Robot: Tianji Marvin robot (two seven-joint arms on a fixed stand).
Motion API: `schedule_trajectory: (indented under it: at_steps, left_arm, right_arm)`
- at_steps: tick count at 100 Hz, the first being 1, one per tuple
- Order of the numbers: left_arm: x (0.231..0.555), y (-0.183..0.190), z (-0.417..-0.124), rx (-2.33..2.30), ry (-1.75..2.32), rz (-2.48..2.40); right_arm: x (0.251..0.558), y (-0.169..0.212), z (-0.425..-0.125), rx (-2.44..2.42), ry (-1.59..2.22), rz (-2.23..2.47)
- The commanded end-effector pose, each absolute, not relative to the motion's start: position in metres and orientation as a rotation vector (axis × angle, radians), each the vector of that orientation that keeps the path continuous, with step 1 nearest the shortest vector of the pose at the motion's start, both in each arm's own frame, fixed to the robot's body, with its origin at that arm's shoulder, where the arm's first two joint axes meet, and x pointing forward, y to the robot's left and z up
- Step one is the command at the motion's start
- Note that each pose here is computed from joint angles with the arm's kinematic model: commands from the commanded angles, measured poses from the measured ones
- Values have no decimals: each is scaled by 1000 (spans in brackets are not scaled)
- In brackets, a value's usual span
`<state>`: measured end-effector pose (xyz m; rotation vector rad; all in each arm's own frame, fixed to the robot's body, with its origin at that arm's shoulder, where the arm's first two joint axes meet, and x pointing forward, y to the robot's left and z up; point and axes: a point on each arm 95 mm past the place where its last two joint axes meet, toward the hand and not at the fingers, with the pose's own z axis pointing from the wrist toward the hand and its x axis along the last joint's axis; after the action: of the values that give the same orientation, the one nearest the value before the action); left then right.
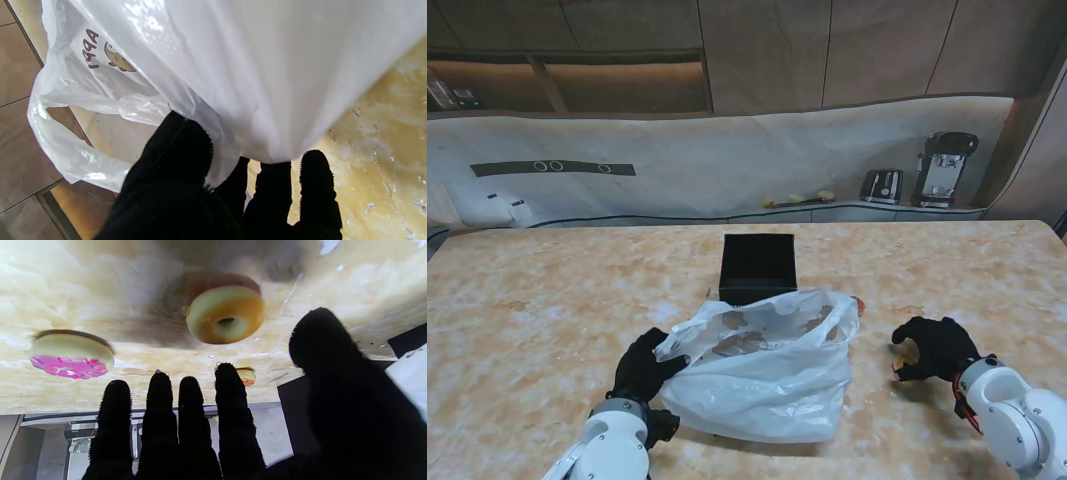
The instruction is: Pack mini donuts into a plastic bag, tie the opening and put the bag into the gift box
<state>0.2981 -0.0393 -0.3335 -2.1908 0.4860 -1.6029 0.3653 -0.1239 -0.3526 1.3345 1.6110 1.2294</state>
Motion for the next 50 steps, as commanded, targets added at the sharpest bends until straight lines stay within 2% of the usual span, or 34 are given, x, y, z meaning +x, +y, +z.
schedule_trajectory:
  at_steps: [1, 50]
  left_arm:
    - [295, -42, -335, -2220, 486, -1601]
    - [293, -42, -335, -2227, 482, -1604]
  right_arm:
    - [357, -121, -367, 1387, 1630, 1204]
    - [352, -112, -385, 1462, 1575, 1203]
